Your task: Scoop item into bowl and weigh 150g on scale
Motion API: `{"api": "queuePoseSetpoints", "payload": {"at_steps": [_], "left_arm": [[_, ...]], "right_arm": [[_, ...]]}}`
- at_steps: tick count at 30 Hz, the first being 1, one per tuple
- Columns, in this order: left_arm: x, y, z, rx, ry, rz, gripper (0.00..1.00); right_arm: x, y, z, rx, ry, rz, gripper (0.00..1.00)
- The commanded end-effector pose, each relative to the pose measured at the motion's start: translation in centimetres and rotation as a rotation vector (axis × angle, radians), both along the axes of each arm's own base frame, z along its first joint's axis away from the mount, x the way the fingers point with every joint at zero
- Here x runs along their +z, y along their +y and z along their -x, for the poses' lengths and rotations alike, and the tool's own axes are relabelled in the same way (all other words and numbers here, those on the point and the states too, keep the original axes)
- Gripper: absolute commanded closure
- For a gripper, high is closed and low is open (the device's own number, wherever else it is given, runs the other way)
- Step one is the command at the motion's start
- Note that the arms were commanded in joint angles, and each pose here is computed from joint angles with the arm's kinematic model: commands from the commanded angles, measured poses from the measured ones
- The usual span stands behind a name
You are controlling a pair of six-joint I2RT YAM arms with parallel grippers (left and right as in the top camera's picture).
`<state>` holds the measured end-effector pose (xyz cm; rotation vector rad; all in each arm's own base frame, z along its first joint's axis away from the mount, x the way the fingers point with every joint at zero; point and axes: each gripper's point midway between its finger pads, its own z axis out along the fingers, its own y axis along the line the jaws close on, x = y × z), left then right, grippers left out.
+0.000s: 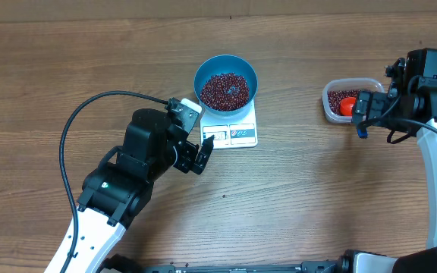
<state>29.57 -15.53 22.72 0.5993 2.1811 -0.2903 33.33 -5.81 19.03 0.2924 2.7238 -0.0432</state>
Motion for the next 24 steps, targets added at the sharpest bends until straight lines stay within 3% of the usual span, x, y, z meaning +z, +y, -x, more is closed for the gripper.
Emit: {"api": "queuePoseSetpoints", "payload": {"at_steps": [1,13,24], "left_arm": [[0.7,-0.2,-0.3,0.003,-0.008,0.017,0.0],[0.7,-0.2,-0.2,0.003,-0.004,0.015,0.01],[-1.5,2.0,1.3,0.061,0.119,-0.023,0.01]], "right_arm": [[1.4,-0.1,-0.5,0.002,-0.045,0.005,0.0],[1.4,-0.1,-0.5,0.002,-0.045,0.005,0.0],[1.4,-0.1,-0.5,0.002,-0.045,0.005,0.0]]}}
